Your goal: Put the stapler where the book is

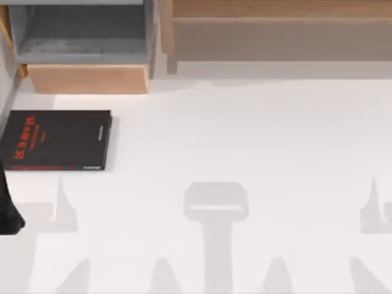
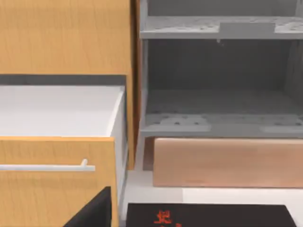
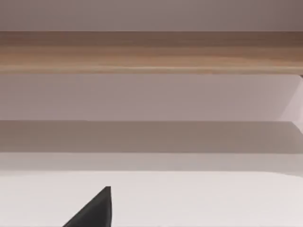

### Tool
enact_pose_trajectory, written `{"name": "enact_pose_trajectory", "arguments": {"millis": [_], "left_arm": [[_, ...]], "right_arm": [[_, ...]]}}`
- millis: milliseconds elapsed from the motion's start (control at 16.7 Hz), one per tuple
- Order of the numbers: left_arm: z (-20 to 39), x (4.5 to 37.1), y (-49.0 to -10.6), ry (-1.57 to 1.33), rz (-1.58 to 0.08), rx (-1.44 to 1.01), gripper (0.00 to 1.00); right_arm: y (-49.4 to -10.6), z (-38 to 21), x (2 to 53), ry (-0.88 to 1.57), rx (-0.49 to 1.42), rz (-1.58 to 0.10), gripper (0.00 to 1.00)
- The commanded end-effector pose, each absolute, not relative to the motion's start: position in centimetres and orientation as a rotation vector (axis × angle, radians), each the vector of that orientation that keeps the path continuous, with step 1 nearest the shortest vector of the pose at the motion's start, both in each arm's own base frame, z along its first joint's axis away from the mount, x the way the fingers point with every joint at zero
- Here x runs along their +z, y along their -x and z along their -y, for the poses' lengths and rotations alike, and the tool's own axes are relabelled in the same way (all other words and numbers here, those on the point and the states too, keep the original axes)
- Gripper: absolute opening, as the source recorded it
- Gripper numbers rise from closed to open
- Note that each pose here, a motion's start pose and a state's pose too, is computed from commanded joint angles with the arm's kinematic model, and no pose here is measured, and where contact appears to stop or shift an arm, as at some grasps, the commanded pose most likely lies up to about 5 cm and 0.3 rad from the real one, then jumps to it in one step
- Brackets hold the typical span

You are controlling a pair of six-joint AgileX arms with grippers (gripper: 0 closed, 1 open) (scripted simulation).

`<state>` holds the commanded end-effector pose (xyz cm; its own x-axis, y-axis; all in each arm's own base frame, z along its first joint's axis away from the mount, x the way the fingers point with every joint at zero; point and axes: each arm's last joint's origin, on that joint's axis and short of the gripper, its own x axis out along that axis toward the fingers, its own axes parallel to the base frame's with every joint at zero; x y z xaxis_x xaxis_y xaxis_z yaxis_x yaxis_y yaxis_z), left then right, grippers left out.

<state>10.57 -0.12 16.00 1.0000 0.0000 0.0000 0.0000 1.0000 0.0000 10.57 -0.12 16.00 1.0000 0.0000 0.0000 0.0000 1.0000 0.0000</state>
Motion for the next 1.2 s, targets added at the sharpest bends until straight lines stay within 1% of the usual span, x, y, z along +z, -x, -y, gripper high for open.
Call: {"name": "enact_pose_trajectory", "arguments": {"millis": [180, 360, 540, 720, 840, 960, 1080, 1200], "left_arm": [[0.1, 16.2, -10.6, -0.002, -0.005, 0.003, 1.0], [-0.1, 17.6, -10.7, -0.02, -0.056, 0.03, 1.0], [-0.5, 20.6, -11.2, -0.049, -0.156, 0.071, 1.0], [-1.1, 24.7, -12.7, -0.081, -0.292, 0.113, 1.0], [-1.7, 27.6, -14.5, -0.098, -0.399, 0.138, 1.0], [-2.6, 30.4, -17.2, -0.109, -0.516, 0.158, 1.0], [-3.8, 32.6, -20.6, -0.11, -0.639, 0.172, 1.0], [-5.3, 34.1, -24.6, -0.1, -0.764, 0.181, 1.0]], "right_arm": [[-10.6, 0.1, 16.0, 0.0, 0.0, 0.0, 1.0], [-10.6, 0.1, 16.0, 0.0, 0.0, 0.0, 1.0], [-10.6, 0.1, 16.0, 0.0, 0.0, 0.0, 1.0], [-10.6, 0.1, 16.0, 0.0, 0.0, 0.0, 1.0], [-10.6, 0.1, 16.0, 0.0, 0.0, 0.0, 1.0], [-10.6, 0.1, 16.0, 0.0, 0.0, 0.0, 1.0], [-10.6, 0.1, 16.0, 0.0, 0.0, 0.0, 1.0], [-10.6, 0.1, 16.0, 0.0, 0.0, 0.0, 1.0]]}}
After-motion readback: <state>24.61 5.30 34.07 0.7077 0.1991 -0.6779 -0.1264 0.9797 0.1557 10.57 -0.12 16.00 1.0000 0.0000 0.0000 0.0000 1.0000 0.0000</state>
